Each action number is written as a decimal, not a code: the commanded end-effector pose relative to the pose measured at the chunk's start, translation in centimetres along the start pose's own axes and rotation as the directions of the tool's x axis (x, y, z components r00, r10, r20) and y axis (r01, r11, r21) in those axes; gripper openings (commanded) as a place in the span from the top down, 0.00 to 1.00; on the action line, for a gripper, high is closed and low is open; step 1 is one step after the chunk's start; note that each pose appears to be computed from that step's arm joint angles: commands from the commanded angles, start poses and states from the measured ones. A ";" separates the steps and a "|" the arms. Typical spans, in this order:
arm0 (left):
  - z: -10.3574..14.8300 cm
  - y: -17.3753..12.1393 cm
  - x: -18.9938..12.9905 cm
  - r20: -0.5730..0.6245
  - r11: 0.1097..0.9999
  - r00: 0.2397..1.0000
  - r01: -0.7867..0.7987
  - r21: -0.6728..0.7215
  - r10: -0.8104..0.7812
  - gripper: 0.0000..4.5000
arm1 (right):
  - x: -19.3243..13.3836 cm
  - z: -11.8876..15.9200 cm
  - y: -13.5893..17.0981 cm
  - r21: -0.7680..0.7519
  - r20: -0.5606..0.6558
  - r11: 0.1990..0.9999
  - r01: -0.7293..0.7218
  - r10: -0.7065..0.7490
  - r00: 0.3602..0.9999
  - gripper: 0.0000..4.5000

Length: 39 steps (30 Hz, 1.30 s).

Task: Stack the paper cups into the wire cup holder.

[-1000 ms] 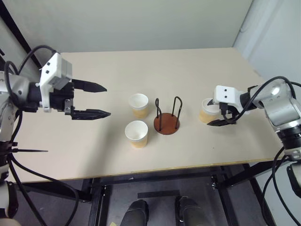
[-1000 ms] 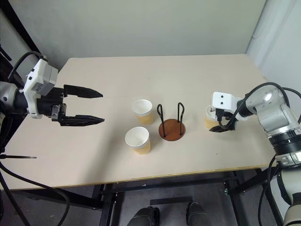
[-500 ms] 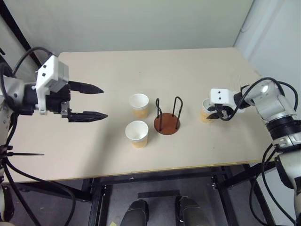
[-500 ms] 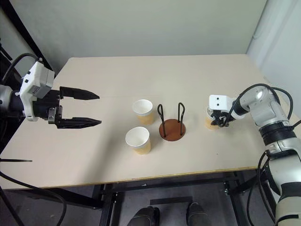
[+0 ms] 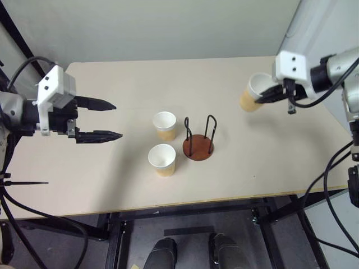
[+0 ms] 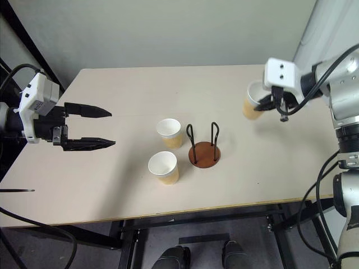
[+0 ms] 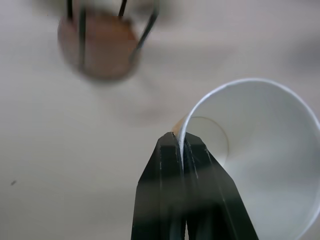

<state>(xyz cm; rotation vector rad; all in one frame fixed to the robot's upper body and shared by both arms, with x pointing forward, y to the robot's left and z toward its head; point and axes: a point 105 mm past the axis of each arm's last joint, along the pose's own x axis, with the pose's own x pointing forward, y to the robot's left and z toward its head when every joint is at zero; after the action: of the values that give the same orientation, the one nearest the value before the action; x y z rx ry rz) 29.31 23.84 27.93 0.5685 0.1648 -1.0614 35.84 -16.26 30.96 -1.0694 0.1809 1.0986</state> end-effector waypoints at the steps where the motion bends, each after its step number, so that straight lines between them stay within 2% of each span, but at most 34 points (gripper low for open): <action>1: 1.2 0.6 -1.0 0.004 0.998 0.999 -0.037 0.053 0.037 0.00 | -0.9 5.9 0.3 -0.119 0.150 0.993 -0.001 0.019 0.988 1.00; 4: 1.3 0.7 -0.8 0.005 0.998 0.999 -0.035 0.057 0.035 0.00 | -0.1 8.1 1.6 -0.180 0.193 0.982 -0.055 0.091 0.977 1.00; 9: 1.3 0.6 -0.9 0.004 0.998 0.999 -0.035 0.058 0.035 0.00 | 1.4 9.4 3.7 -0.238 0.206 0.962 -0.134 0.185 0.961 1.00; 17: 1.2 0.0 -1.6 -0.009 0.998 0.999 -0.048 0.042 0.048 0.00 | 3.8 7.9 3.3 -0.268 0.153 0.951 -0.152 0.198 0.968 1.00; 30: 1.1 -0.5 -1.9 -0.011 0.997 0.998 -0.069 0.035 0.070 0.00 | 6.6 7.8 3.8 -0.312 0.144 0.930 -0.197 0.251 0.957 1.00; 39: 1.1 -0.6 -1.8 -0.009 0.997 0.998 -0.069 0.033 0.069 0.00 | 7.3 6.7 3.9 -0.347 0.086 0.912 -0.217 0.262 0.961 1.00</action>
<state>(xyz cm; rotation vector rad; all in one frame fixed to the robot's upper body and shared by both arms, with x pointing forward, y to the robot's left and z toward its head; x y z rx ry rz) 28.35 24.40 27.88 0.5665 0.1808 -1.0180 34.21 -6.44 26.86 -1.2612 0.0598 1.4658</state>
